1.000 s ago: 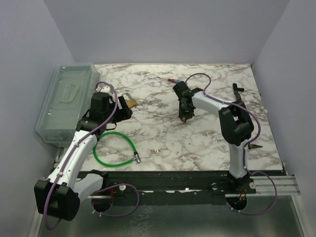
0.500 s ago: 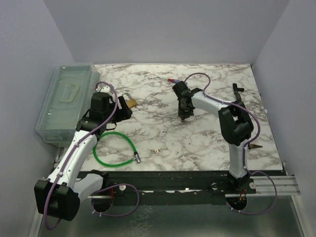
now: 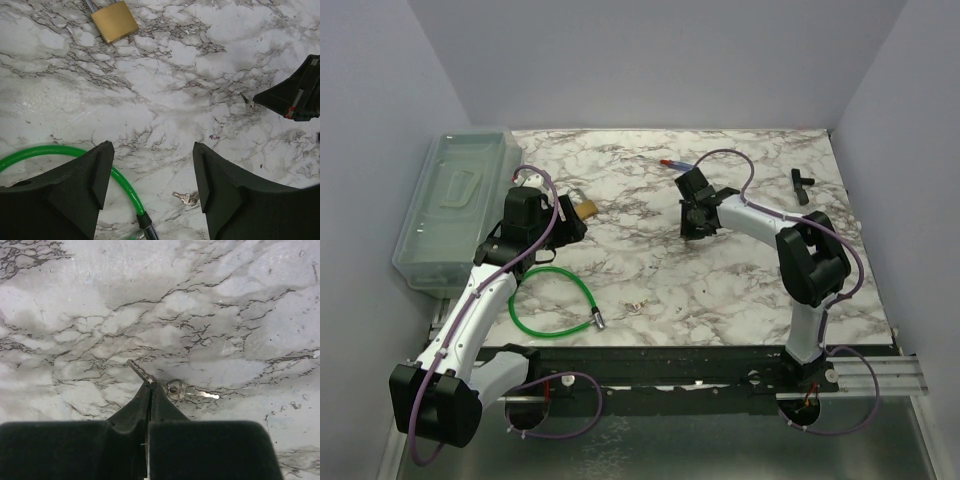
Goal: Unlock with the key
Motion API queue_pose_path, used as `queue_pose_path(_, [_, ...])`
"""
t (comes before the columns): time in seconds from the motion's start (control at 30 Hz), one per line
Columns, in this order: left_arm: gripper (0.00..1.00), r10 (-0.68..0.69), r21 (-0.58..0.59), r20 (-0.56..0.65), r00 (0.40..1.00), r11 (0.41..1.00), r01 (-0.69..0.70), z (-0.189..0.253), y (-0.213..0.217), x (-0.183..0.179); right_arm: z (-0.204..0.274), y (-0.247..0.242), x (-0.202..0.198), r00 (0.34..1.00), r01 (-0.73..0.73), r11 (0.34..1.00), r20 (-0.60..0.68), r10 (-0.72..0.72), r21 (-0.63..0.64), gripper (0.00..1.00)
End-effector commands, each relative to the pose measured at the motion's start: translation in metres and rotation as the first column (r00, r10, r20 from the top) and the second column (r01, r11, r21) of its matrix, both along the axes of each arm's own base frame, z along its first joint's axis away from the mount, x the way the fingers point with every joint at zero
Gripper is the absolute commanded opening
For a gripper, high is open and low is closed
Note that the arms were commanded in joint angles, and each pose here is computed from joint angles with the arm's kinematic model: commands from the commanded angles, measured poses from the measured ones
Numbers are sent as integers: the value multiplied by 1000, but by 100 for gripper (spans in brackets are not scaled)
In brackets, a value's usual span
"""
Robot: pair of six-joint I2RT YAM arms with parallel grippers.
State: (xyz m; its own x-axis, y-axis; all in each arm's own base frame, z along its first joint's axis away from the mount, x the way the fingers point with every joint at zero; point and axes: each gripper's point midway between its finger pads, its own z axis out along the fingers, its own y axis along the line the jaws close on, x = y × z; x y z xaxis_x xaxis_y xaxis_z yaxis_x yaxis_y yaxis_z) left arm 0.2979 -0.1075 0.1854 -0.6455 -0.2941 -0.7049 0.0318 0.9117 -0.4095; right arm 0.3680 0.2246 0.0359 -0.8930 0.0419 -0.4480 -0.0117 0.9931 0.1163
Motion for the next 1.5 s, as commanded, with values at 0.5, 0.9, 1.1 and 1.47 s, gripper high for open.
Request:
queue_pose_path(0.5, [70, 3, 6, 8, 1000, 1000, -3, 5, 0, 1, 21, 6, -2, 978, -197, 980, 64, 198, -16, 35])
queue_pose_path(0.9, [70, 6, 11, 5, 1000, 1000, -6, 4, 1, 2, 6, 2, -18, 912, -407, 909, 8, 409, -85, 65])
queue_pose_path(1.1, [70, 6, 11, 1, 1000, 1000, -6, 3, 1, 2, -12, -7, -22, 867, -497, 856, -34, 498, -145, 62])
queue_pose_path(1.47, [70, 6, 14, -2, 1000, 1000, -6, 2, 1, 2, -35, -8, -16, 805, -590, 786, -65, 589, -186, 42])
